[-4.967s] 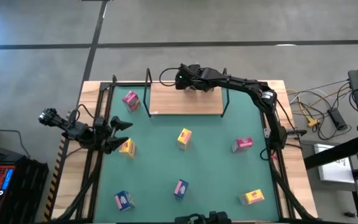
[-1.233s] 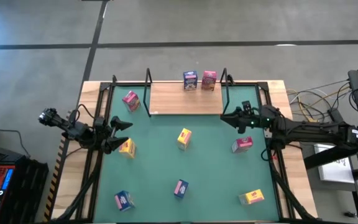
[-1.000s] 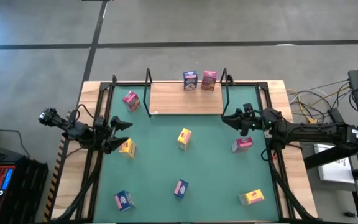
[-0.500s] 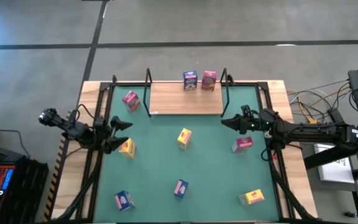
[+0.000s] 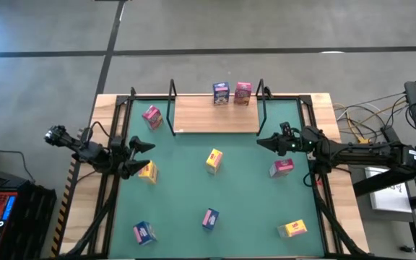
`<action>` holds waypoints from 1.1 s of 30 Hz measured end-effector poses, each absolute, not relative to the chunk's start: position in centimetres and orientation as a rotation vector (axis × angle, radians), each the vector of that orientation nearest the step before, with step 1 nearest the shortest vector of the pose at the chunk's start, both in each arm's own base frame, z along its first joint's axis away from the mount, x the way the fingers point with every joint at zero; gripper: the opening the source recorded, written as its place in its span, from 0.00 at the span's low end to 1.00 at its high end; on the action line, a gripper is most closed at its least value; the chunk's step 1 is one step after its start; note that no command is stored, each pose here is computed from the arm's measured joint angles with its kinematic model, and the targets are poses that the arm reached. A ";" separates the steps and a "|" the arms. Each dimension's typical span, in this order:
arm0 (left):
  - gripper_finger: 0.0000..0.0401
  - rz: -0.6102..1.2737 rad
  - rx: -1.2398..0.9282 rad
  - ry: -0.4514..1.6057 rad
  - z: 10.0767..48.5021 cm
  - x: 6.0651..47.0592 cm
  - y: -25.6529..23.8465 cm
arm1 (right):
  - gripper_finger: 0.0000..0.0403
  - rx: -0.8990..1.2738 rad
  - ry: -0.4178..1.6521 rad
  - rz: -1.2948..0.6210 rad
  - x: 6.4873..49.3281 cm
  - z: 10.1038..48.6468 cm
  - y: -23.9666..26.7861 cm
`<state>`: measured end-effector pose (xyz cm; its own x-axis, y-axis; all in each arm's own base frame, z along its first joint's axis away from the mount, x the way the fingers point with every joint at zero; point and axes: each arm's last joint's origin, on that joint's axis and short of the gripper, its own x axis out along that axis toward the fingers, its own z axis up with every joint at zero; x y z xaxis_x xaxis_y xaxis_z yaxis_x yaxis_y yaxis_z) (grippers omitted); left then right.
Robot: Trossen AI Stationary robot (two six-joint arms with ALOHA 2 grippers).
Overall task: Stack cereal on shelf
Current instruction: Put the right pink cereal box on the shelf aligned with the other pink cereal box
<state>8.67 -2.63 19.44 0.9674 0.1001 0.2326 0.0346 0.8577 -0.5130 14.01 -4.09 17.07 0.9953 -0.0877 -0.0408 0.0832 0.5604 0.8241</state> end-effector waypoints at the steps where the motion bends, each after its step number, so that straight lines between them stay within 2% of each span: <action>1: 0.99 0.035 -0.540 -0.257 19.4 8.7 -2.6 | 0.30 0.972 -0.005 -0.101 14.0 17.1 -4.1; 3: 0.99 0.034 -0.540 -0.257 19.4 8.7 -2.6 | 0.30 1.097 0.026 -0.044 14.0 17.1 -3.9; 7: 0.99 0.034 -0.540 -0.257 19.4 8.7 -2.6 | 0.30 1.575 0.211 0.160 13.9 17.2 -3.1; 11: 0.99 0.034 -0.540 -0.256 19.4 8.7 -2.6 | 0.30 1.902 0.339 0.188 13.8 17.2 -2.9; 14: 0.99 0.034 -0.540 -0.256 19.4 8.7 -2.6 | 0.31 2.010 0.361 0.161 13.8 17.0 -2.9; 20: 0.99 0.034 -0.540 -0.256 19.4 8.7 -2.6 | 0.31 1.963 0.351 0.169 13.8 17.1 -2.9; 26: 0.99 0.034 -0.540 -0.256 19.4 8.7 -2.6 | 0.31 1.817 0.302 0.169 13.9 17.1 -2.9; 29: 0.99 0.034 -0.540 -0.256 19.4 8.7 -2.6 | 0.31 1.624 0.222 0.140 13.9 17.1 -3.1; 33: 0.99 0.034 -0.540 -0.256 19.4 8.7 -2.6 | 0.31 1.265 0.179 0.161 13.9 17.0 -3.2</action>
<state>8.68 -2.64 19.43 0.9677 0.0994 0.2318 0.0346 0.8580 -0.5124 13.93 -3.16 17.04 0.9747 0.2188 -0.0450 -0.0216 0.2928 0.9559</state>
